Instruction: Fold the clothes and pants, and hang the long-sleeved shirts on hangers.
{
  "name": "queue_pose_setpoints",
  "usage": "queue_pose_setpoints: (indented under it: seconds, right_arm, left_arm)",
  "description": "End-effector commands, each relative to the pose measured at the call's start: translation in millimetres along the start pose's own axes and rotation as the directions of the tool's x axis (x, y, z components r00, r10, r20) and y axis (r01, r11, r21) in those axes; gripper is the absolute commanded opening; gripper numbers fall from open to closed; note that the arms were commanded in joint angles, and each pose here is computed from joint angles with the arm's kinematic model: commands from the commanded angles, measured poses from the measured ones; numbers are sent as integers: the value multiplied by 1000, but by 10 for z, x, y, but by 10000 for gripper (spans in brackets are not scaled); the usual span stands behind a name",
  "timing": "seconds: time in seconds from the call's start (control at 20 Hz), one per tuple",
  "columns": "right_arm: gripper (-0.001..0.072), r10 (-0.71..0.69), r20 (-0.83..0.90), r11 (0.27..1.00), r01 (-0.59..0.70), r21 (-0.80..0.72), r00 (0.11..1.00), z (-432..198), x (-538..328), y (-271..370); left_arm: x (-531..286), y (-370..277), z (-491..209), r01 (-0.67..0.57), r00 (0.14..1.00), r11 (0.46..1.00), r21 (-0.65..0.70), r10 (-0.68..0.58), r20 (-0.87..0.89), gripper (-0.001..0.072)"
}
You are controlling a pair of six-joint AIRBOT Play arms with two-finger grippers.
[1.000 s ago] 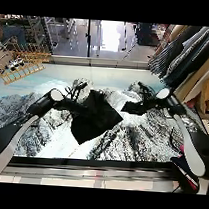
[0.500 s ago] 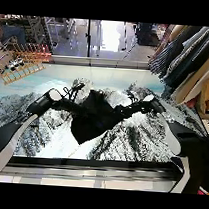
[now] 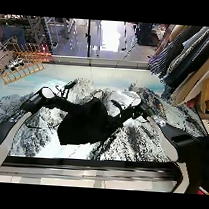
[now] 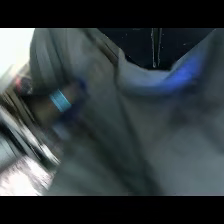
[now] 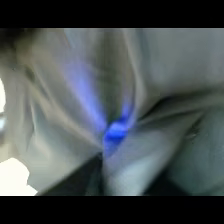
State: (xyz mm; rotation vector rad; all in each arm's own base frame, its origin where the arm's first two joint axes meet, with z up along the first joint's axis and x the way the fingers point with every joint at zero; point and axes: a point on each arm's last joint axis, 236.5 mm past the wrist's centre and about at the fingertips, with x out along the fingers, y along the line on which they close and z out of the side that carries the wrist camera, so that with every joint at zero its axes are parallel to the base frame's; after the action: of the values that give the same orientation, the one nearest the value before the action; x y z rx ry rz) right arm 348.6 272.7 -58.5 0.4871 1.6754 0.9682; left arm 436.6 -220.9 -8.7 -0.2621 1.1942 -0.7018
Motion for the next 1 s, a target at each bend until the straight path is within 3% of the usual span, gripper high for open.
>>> queue_pose_setpoints:
  seconds: [0.0, 0.1, 0.2, 0.25, 0.35, 0.6, 0.8, 0.95]
  right_arm:
    - [313, -38, -86, 996, 44, 72, 996, -630, 302, 89]
    - [461, -69, -59, 995, 73, 74, 996, -861, 346, 113]
    - [541, -143, 16, 989, 142, 49, 990, -870, 110, 63]
    - [544, -183, 79, 983, 180, 46, 980, -785, -89, 22]
    - [656, -214, 258, 977, 201, 77, 942, -513, -566, -53]
    - [704, -161, 395, 983, 113, 142, 904, -149, -785, -354]
    - [707, 7, 408, 993, -55, 106, 913, 102, -438, -332]
    - [708, 30, 358, 995, -60, 73, 933, 221, -226, -317]
  left_arm:
    - [-78, 203, -101, -29, 999, 999, -39, 27, -42, 9]
    - [-81, 195, -123, -24, 998, 999, -41, 22, -51, 9]
    - [-78, 188, -126, -23, 998, 999, -40, 21, -53, 10]
    - [-78, 188, -126, -23, 998, 999, -40, 21, -53, 10]
    - [-81, 193, -123, -24, 998, 999, -41, 22, -52, 10]
    - [-90, 207, -119, -25, 999, 999, -43, 23, -50, 9]
    - [-90, 208, -120, -25, 998, 999, -43, 23, -50, 10]
    - [-90, 207, -120, -25, 999, 999, -43, 22, -50, 10]
